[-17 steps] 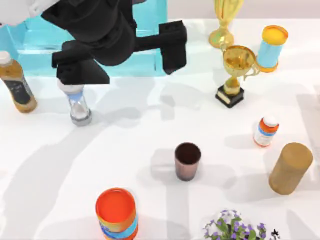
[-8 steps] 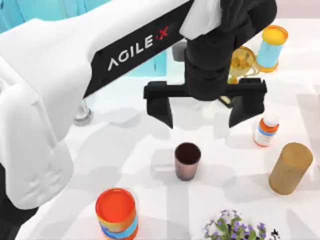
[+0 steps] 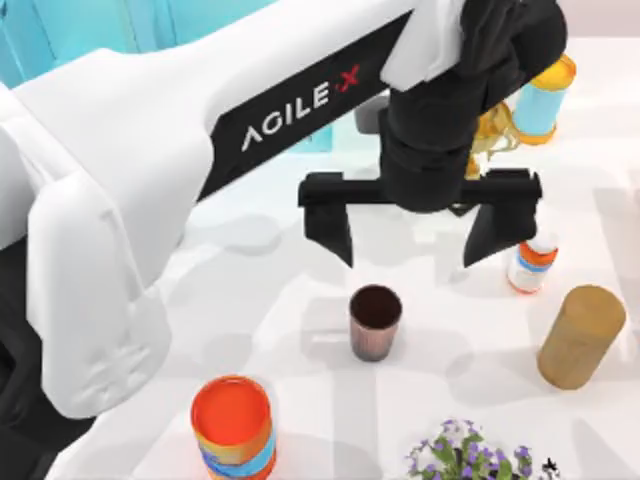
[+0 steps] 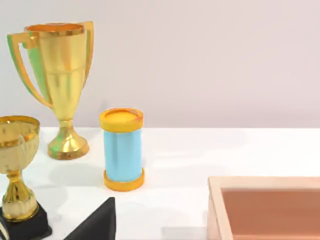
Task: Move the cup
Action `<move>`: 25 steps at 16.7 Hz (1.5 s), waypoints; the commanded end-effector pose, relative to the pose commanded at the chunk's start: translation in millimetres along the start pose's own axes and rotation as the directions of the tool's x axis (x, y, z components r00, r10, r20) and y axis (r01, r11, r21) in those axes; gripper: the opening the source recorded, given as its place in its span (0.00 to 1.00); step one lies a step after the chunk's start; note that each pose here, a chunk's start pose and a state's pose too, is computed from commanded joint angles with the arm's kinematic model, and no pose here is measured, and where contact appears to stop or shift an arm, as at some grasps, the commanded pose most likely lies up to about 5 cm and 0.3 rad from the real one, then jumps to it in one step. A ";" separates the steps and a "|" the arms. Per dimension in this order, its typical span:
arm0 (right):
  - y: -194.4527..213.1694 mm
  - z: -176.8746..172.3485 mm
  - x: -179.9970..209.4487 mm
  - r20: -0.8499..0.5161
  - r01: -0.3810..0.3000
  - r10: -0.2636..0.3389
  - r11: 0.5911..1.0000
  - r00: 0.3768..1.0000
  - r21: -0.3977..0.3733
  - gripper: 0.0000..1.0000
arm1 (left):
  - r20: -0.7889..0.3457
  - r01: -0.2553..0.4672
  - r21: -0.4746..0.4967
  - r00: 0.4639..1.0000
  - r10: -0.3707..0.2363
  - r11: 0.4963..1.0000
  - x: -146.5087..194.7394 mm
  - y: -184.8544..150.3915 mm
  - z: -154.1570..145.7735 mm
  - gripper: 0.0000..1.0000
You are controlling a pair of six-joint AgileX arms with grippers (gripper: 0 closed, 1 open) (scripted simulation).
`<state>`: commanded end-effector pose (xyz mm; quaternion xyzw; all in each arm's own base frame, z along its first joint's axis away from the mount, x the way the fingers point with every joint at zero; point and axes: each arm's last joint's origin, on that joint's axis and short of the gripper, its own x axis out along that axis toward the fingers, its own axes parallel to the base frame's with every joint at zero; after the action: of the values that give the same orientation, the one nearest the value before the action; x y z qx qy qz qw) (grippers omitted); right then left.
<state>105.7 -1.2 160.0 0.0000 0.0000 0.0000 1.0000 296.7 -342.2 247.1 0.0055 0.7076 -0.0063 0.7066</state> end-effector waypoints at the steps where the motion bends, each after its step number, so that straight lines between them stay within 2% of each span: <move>1: 0.0 0.0 0.0 0.000 0.000 0.000 1.000 1.000 0.000 1.00 | 0.001 0.001 0.002 1.000 -0.001 1.000 2.9 -0.6 0.2 1.00; 10: 0.0 0.0 0.0 0.000 0.000 0.000 1.000 1.000 0.000 1.00 | 0.000 0.000 0.003 1.000 0.000 1.000 93.4 -1.7 -0.8 1.00; 15: 0.0 0.0 0.0 0.000 0.000 0.000 1.000 1.000 0.000 1.00 | 0.000 -0.001 0.003 1.000 0.001 1.000 99.1 -1.2 -1.7 1.00; 25: 0.0 0.0 0.0 0.000 0.000 0.000 1.000 1.000 0.000 1.00 | 0.000 -0.001 0.003 1.000 0.001 1.000 99.1 -1.2 -1.7 0.25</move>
<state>105.7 -1.2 160.0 0.0000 0.0000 0.0000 1.0000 294.8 -343.5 148.0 0.0070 0.7077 -0.0072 0.7064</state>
